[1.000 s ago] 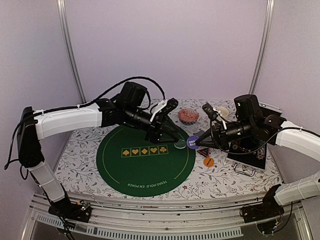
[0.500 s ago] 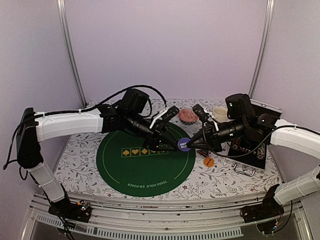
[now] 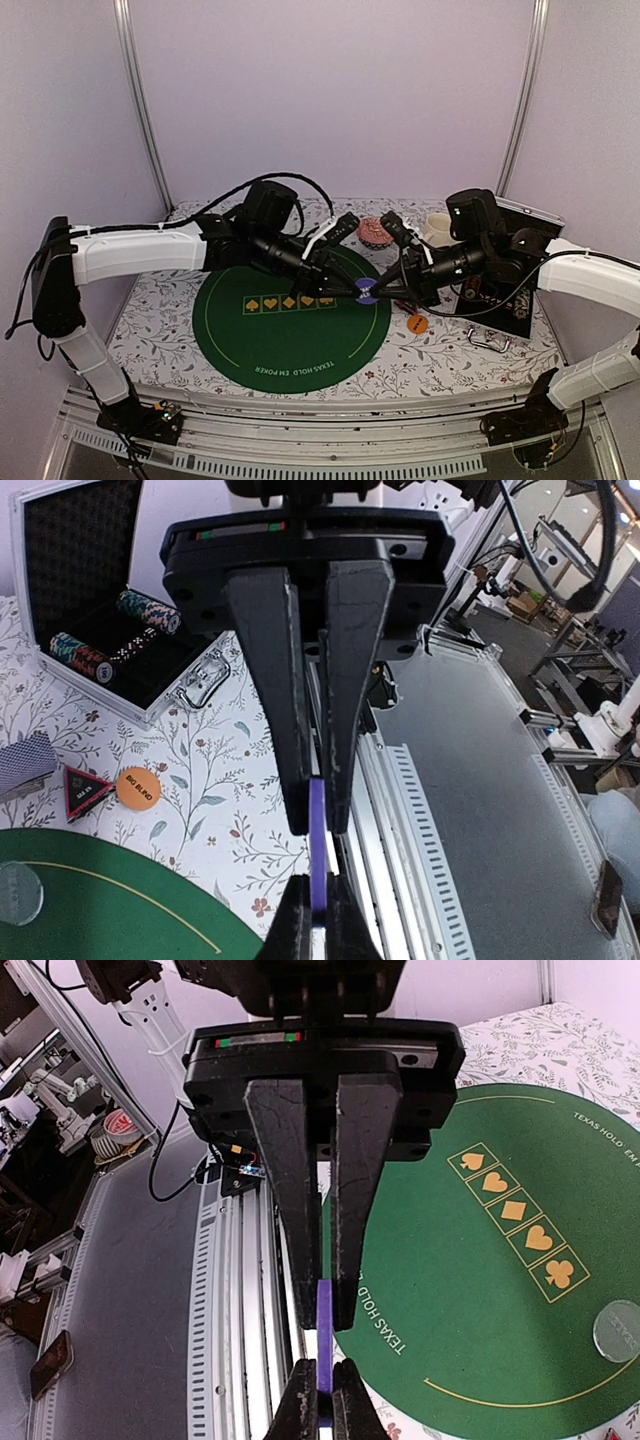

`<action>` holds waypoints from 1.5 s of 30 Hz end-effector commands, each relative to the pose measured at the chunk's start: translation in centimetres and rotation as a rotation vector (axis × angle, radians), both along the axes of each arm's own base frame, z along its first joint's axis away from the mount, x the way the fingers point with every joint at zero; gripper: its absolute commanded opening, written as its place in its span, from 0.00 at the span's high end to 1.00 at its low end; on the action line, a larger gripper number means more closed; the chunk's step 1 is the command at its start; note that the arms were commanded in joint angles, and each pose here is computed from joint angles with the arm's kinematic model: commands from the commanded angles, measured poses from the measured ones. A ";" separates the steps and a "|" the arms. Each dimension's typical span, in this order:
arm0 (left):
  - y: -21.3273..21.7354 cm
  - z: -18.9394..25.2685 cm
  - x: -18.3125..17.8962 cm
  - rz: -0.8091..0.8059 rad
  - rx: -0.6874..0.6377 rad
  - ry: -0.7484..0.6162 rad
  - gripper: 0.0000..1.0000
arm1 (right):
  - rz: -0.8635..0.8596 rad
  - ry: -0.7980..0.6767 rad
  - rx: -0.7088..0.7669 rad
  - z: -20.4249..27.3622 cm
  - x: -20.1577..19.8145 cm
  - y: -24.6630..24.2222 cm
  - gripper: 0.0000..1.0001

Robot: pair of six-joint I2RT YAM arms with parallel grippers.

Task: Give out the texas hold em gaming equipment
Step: Pass from the right arm to the left, then place the small blind button in the small blind area.

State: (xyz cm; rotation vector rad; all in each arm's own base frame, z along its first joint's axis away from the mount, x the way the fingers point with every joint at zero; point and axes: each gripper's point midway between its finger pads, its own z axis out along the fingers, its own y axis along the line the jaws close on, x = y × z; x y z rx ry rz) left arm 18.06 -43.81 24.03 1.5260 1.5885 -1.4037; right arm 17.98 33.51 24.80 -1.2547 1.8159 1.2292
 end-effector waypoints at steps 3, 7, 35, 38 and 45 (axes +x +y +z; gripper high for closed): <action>0.6 2.7 0.6 0.100 -0.060 -0.062 1.00 | -0.083 -0.068 0.009 1.1 1.6 -0.2 0.75; 2.5 2.2 3.8 0.249 -0.051 0.045 1.00 | -0.245 -0.119 -0.023 1.0 3.7 -1.6 0.26; 33.1 -22.0 17.1 1.537 0.126 0.776 1.00 | -0.415 -0.021 -0.125 -3.1 5.1 -3.9 0.01; 33.4 -22.3 16.8 1.548 0.135 0.780 1.00 | -0.443 -0.015 -0.145 -3.3 5.5 -4.2 0.01; 34.1 -22.9 16.3 1.581 0.174 0.770 0.97 | -0.609 0.044 -0.265 -5.1 7.5 -6.6 0.01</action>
